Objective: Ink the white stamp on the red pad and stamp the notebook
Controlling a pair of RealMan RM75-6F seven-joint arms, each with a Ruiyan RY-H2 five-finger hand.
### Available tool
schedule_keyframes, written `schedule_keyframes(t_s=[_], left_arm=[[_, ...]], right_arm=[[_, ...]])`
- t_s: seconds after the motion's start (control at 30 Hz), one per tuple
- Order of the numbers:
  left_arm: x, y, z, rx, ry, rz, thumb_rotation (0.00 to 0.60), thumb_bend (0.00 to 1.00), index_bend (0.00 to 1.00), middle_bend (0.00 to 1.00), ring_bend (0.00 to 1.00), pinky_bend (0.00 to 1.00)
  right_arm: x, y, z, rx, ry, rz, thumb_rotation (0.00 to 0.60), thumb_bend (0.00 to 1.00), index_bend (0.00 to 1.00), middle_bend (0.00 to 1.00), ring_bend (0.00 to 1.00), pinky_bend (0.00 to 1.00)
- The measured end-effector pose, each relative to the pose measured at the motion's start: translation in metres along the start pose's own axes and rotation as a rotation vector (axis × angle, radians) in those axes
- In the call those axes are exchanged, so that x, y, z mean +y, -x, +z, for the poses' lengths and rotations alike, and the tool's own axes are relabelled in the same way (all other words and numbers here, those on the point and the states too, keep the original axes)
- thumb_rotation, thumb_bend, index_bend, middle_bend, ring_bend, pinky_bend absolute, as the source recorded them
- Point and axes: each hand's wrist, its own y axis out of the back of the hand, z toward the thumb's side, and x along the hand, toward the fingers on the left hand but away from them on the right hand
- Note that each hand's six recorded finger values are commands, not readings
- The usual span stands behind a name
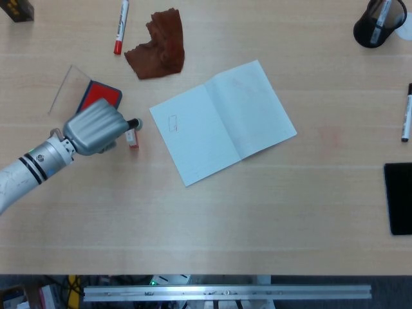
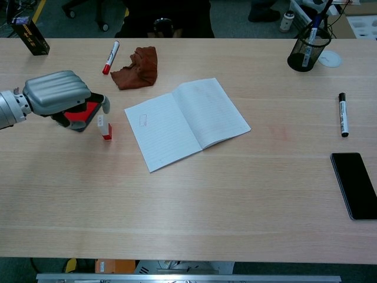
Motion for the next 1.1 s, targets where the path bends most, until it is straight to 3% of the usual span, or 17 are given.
schedule_keyframes(t_s=[0.47, 1.1], left_arm=[[-0.020, -0.016, -0.009, 0.038, -0.018, -0.079, 0.600, 0.23, 0.37, 1.00, 1.00, 1.00], [-0.026, -0.010, -0.003, 0.042, -0.010, -0.131, 0.600, 0.23, 0.39, 1.00, 1.00, 1.00]], right_arm=[[0.000, -0.001, -0.002, -0.011, 0.000, 0.000, 0.600, 0.05, 0.30, 0.41, 0.35, 0.47], [0.003, -0.003, -0.003, -0.010, 0.005, -0.009, 0.600, 0.05, 0.30, 0.41, 0.35, 0.47]])
